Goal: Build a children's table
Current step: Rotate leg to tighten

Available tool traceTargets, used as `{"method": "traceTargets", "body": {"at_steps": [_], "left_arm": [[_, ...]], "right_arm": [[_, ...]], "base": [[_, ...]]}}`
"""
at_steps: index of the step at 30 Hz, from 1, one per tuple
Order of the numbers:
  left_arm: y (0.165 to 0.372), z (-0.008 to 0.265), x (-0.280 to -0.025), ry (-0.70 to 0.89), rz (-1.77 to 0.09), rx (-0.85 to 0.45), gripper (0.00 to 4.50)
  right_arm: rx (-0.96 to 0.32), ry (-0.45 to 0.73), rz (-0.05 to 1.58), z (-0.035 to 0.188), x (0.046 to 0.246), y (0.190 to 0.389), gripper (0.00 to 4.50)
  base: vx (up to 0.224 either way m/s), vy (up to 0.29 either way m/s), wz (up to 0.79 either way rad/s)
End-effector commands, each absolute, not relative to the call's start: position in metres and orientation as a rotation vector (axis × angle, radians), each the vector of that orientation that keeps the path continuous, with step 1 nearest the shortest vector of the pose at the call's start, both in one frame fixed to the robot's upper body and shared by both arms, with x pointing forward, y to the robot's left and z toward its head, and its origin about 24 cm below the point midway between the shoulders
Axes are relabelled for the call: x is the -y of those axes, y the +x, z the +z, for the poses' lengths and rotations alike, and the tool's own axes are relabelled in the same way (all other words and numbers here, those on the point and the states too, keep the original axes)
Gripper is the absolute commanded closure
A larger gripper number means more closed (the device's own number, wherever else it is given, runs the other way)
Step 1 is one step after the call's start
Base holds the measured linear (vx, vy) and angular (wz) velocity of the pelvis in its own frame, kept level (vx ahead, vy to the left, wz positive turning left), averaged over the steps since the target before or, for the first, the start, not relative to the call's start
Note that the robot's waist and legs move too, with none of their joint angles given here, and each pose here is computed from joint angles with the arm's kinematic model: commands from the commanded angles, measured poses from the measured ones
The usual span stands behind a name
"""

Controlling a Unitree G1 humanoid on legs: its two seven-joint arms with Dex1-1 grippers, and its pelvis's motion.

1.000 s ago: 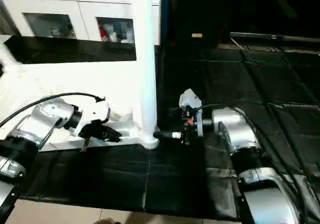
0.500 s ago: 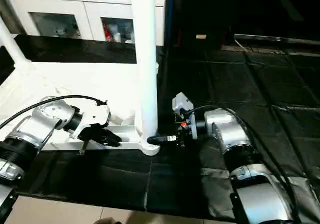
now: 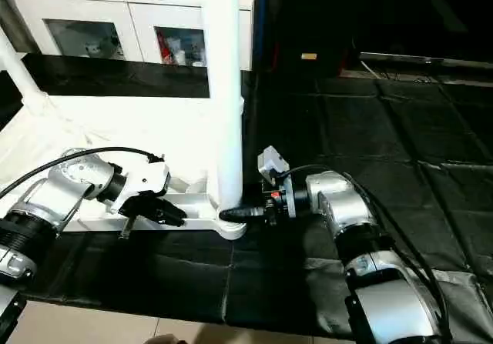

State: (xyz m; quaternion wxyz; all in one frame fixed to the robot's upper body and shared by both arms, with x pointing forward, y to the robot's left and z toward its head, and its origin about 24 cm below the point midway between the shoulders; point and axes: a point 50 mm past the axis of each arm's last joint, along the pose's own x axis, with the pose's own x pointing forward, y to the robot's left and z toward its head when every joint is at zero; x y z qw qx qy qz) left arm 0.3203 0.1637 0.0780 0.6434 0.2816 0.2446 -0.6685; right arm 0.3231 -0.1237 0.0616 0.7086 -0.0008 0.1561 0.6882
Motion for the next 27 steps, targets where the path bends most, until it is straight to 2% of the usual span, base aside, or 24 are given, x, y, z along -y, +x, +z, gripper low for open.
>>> {"method": "traceTargets", "body": {"at_steps": [1, 6, 7, 8, 11, 12, 14, 16, 19, 22, 23, 27], "left_arm": [[0.316, 0.068, -0.164, 0.648, -1.528, -0.616, 4.50], [0.324, 0.065, -0.162, 0.603, -1.402, -0.617, 4.50], [0.328, 0.065, -0.158, 0.568, -1.346, -0.606, 4.50], [0.338, 0.066, -0.148, 0.477, -1.228, -0.565, 4.50], [0.345, 0.066, -0.140, 0.414, -1.139, -0.544, 4.50], [0.351, 0.066, -0.133, 0.382, -1.065, -0.529, 4.50], [0.358, 0.066, -0.123, 0.351, -0.987, -0.517, 4.50], [0.360, 0.067, -0.121, 0.346, -0.972, -0.513, 4.50], [0.371, 0.075, -0.105, 0.288, -0.878, -0.460, 4.50], [0.374, 0.080, -0.098, 0.282, -0.868, -0.436, 4.50], [0.374, 0.081, -0.096, 0.283, -0.874, -0.433, 4.50], [0.372, 0.080, -0.097, 0.309, -0.916, -0.424, 4.50]], "right_arm": [[-0.314, 0.000, 1.536, 0.066, 0.119, 0.325, 2.26], [-0.306, -0.019, 1.382, 0.060, 0.120, 0.331, 2.45], [-0.307, -0.014, 1.317, 0.058, 0.120, 0.334, 2.48], [-0.312, 0.012, 1.186, 0.054, 0.115, 0.339, 2.50], [-0.318, 0.025, 1.080, 0.050, 0.109, 0.342, 2.53], [-0.344, 0.045, 0.959, 0.045, 0.103, 0.345, 2.55], [-0.365, 0.065, 0.824, 0.041, 0.094, 0.350, 2.57], [-0.363, 0.065, 0.809, 0.041, 0.093, 0.350, 2.57], [-0.346, 0.046, 0.771, 0.043, 0.072, 0.351, 2.57], [-0.304, 0.059, 0.777, 0.048, 0.062, 0.351, 2.57], [-0.284, 0.069, 0.793, 0.050, 0.060, 0.350, 2.05], [-0.263, 0.057, 0.828, 0.050, 0.061, 0.347, 1.81]], "base": [[0.000, 0.000, 0.00], [0.000, 0.000, 0.00], [0.000, 0.000, 0.00], [0.000, 0.000, 0.00], [0.000, 0.000, 0.00], [0.000, 0.000, 0.00], [-0.025, 0.013, -0.04], [0.000, 0.000, 0.00], [0.000, 0.000, 0.00], [0.000, 0.000, 0.00], [0.000, 0.000, 0.00], [0.000, 0.000, 0.00]]}}
